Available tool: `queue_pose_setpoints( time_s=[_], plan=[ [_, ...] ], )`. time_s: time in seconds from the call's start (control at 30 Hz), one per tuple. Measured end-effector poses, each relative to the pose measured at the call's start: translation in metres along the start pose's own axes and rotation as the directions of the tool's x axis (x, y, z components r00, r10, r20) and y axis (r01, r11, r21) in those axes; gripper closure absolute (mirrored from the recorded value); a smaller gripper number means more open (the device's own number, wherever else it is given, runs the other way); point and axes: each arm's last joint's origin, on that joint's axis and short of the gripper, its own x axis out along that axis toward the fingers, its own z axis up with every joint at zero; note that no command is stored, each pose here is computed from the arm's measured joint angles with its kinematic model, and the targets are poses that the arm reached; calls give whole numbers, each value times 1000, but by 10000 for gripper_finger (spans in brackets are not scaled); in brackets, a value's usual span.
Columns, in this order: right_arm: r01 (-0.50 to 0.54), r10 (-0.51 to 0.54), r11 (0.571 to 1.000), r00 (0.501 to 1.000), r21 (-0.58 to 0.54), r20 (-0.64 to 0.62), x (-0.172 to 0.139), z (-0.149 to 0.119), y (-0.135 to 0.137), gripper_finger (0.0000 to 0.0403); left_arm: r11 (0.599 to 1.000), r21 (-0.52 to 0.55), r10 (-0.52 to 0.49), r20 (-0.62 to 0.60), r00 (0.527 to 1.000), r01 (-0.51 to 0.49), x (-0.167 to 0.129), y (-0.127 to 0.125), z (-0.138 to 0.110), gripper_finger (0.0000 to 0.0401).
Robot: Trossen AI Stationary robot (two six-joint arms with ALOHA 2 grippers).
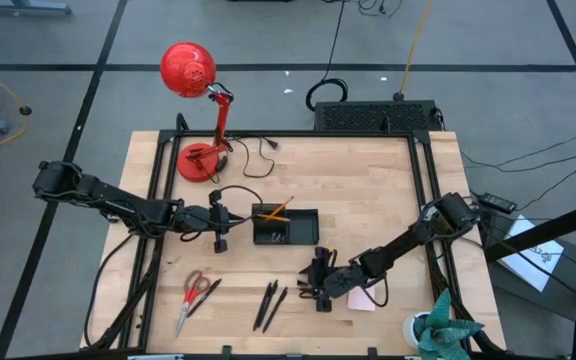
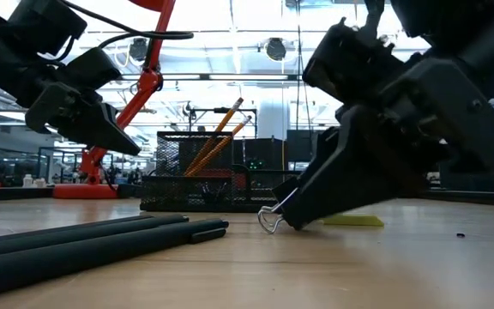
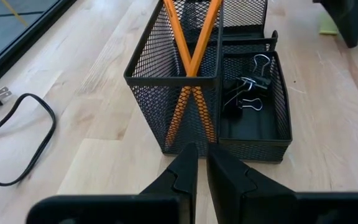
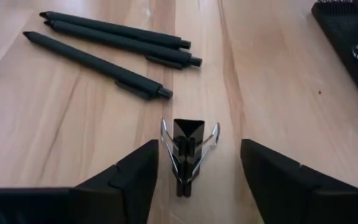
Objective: Pick and place office supplies into organizer
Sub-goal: Put the binder clip into the bottom left section of the desk organizer
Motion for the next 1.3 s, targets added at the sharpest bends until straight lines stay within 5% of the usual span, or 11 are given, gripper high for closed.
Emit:
queue_pose_setpoints(
  time_s=[0.53, 0.87, 1.3],
  plan=[
    [-16, 16, 1000, 1000, -27, 9, -1, 5, -4, 391, 1000, 0, 0, 0, 1000, 0, 0, 0, 0, 359],
    [-32, 38, 998, 994, -62, 101, -20, 31, -4, 384, 1000, 1, 0, -2, 1000, 0, 0, 0, 0, 359],
    [-1, 91, 967, 936, -255, 339, -68, 82, -5, 390, 1000, 2, 0, -4, 1000, 0, 0, 0, 0, 359]
  ],
)
